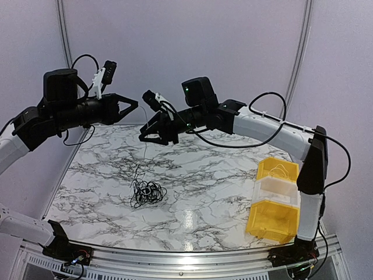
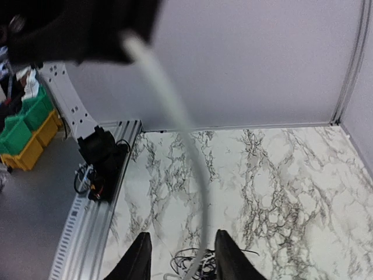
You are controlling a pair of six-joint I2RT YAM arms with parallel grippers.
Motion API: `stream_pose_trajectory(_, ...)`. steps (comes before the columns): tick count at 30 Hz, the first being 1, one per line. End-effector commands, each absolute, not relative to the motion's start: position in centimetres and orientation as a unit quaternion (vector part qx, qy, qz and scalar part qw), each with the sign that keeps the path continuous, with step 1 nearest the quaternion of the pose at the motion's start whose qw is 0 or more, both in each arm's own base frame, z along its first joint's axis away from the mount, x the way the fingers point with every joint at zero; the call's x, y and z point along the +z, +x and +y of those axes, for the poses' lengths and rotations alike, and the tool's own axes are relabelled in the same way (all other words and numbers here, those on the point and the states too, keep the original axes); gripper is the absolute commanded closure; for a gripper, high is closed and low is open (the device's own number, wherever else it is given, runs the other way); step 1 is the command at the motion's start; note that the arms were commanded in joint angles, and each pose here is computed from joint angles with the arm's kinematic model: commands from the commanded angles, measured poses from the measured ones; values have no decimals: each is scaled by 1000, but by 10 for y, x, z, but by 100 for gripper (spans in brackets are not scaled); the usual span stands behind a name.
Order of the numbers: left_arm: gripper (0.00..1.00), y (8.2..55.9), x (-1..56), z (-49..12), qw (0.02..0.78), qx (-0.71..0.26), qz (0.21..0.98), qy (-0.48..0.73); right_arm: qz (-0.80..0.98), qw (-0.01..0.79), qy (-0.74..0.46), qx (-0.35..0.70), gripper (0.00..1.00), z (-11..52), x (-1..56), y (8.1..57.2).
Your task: Untangle the cables
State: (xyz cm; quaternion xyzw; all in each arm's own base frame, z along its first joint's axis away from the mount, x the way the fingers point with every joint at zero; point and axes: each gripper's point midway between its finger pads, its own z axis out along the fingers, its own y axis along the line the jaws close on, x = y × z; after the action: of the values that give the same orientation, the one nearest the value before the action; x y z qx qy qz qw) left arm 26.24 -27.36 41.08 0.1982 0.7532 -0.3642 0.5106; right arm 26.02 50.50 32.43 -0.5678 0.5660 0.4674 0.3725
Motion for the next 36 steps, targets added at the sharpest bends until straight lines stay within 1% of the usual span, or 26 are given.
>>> stream_pose_trajectory(1, 100, 252, 425, -266, 521, -373, 742, 195, 568, 381, -544, 487, 76, 512, 346, 264)
stream_pose_trajectory(2, 100, 252, 425, -265, 523, -370, 743, 192, 578, 392, -538, 473, 88, 512, 346, 271)
stream_pose_trajectory(3, 100, 253, 422, -262, 526, -362, 745, 190, 580, 403, -536, 462, 98, 509, 350, 273)
stream_pose_trajectory(4, 89, 255, 418, -259, 531, -352, 748, 187, 582, 412, -537, 452, 100, 506, 353, 276)
stream_pose_trajectory(5, 74, 258, 411, -254, 534, -336, 754, 183, 578, 422, -540, 443, 100, 503, 358, 275)
stream_pose_trajectory(6, 63, 259, 403, -249, 537, -323, 759, 179, 575, 432, -541, 436, 100, 498, 364, 274)
stream_pose_trajectory(7, 55, 260, 385, -243, 534, -304, 769, 177, 572, 444, -540, 429, 100, 494, 370, 274)
stream_pose_trajectory(8, 51, 260, 375, -240, 532, -295, 773, 179, 569, 455, -539, 423, 100, 490, 376, 273)
stream_pose_trajectory(11, 44, 254, 318, -232, 514, -264, 793, 191, 563, 478, -536, 409, 100, 482, 389, 273)
stream_pose_trajectory(16, 40, 253, 257, -233, 514, -261, 795, 186, 561, 478, -538, 409, 100, 483, 395, 273)
stream_pose_trajectory(18, 39, 260, 250, -240, 533, -276, 779, 181, 561, 476, -539, 411, 100, 484, 393, 274)
stream_pose_trajectory(21, 39, 270, 228, -253, 530, -276, 779, 187, 561, 473, -540, 411, 100, 486, 392, 274)
stream_pose_trajectory(24, 41, 288, 208, -263, 526, -253, 790, 189, 558, 475, -544, 410, 100, 485, 394, 273)
stream_pose_trajectory(27, 47, 312, 183, -264, 524, -209, 809, 167, 550, 481, -550, 405, 100, 481, 404, 269)
stream_pose_trajectory(29, 52, 326, 159, -261, 515, -176, 826, 149, 537, 494, -556, 398, 100, 474, 420, 266)
stream_pose_trajectory(31, 55, 333, 137, -262, 500, -162, 839, 141, 524, 514, -555, 390, 100, 462, 442, 266)
stream_pose_trajectory(36, 57, 334, 83, -264, 456, -149, 867, 134, 496, 582, -526, 373, 100, 410, 512, 285)
